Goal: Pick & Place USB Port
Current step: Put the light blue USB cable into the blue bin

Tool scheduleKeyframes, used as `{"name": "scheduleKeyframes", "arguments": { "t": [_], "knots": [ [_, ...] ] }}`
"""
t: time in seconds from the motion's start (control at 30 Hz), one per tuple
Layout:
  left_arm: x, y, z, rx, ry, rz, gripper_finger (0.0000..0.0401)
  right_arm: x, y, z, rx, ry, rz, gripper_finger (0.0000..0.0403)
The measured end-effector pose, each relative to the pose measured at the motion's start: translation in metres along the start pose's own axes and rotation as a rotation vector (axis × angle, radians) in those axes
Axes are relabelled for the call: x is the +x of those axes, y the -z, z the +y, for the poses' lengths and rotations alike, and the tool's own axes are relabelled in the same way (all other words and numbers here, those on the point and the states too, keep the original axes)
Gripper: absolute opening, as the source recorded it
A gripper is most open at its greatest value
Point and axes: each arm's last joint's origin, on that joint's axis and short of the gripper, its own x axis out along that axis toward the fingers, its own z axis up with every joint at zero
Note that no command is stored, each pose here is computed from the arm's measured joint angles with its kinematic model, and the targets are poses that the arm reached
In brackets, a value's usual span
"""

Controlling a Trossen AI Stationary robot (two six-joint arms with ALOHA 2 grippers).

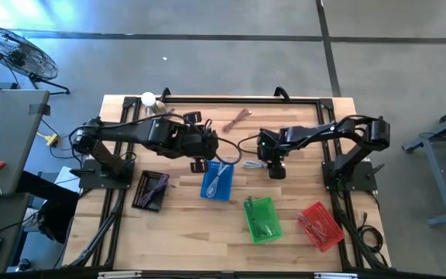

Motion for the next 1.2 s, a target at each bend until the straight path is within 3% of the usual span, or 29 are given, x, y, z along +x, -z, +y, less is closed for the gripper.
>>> {"name": "scheduleKeyframes", "arguments": {
  "t": [0.2,0.47,0.8,1.03,1.2],
  "knots": [
    [0.0,-0.003,0.0,0.005,-0.009,-0.024,0.0153,0.005,0.005,0.0,0.027,0.009,-0.015,0.0141],
    [0.0,-0.004,0.0,-0.009,0.004,-0.036,0.0153,0.006,0.004,-0.001,0.059,0.029,-0.026,0.0012],
    [0.001,-0.005,-0.006,-0.01,0.165,-0.047,0.0153,-0.012,-0.003,0.015,0.047,0.049,-0.056,0.0003],
    [0.016,-0.015,-0.017,0.015,0.201,-0.17,0.0153,-0.067,-0.007,0.056,-0.042,0.087,-0.234,0.0001],
    [0.036,-0.02,-0.031,0.052,0.193,-0.282,0.0153,-0.115,0.01,0.087,-0.08,0.174,-0.392,0.0001]
  ]
}}
